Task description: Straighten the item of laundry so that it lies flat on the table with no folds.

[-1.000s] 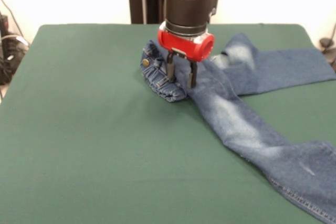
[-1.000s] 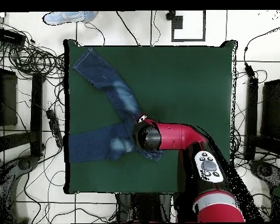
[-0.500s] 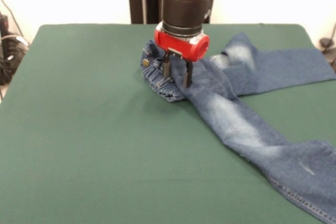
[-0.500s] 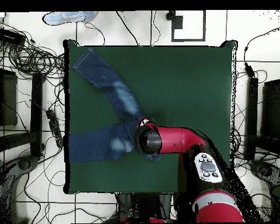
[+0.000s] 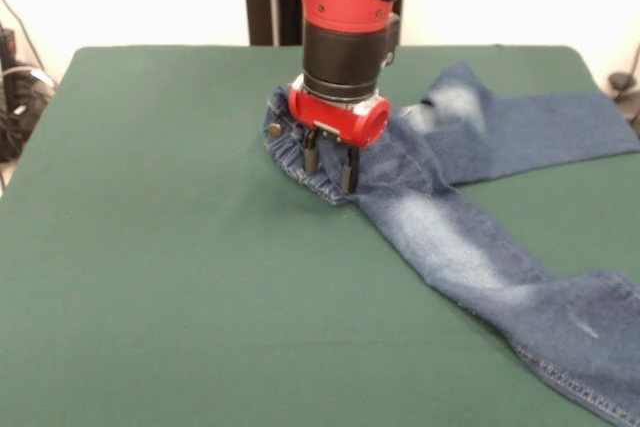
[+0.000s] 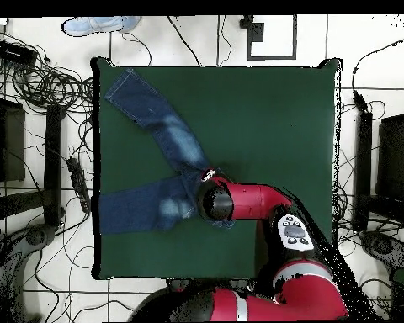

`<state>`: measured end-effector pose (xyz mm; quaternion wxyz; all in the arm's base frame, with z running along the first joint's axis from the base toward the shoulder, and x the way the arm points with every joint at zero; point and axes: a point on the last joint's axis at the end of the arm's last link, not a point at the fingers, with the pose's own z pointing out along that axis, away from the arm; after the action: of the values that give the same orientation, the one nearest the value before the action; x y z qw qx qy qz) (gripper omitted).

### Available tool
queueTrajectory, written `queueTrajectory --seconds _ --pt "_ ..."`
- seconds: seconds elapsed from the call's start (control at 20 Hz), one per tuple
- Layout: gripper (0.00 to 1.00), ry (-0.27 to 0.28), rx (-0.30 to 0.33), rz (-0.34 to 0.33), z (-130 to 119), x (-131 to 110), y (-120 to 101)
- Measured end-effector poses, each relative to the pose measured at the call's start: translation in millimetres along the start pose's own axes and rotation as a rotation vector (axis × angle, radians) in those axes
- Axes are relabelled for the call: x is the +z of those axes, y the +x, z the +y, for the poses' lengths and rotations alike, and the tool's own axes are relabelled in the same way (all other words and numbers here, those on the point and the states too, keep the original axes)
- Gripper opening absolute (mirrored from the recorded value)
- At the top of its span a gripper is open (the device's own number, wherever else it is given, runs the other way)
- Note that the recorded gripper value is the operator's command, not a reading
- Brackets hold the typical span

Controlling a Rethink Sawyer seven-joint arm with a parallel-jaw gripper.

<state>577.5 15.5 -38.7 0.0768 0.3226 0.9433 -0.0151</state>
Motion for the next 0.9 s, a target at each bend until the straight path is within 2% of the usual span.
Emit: queueTrajectory --seconds 0.9 --pt "1.0 0.007 -0.009 -0.011 2.3 1.3 -2.4"
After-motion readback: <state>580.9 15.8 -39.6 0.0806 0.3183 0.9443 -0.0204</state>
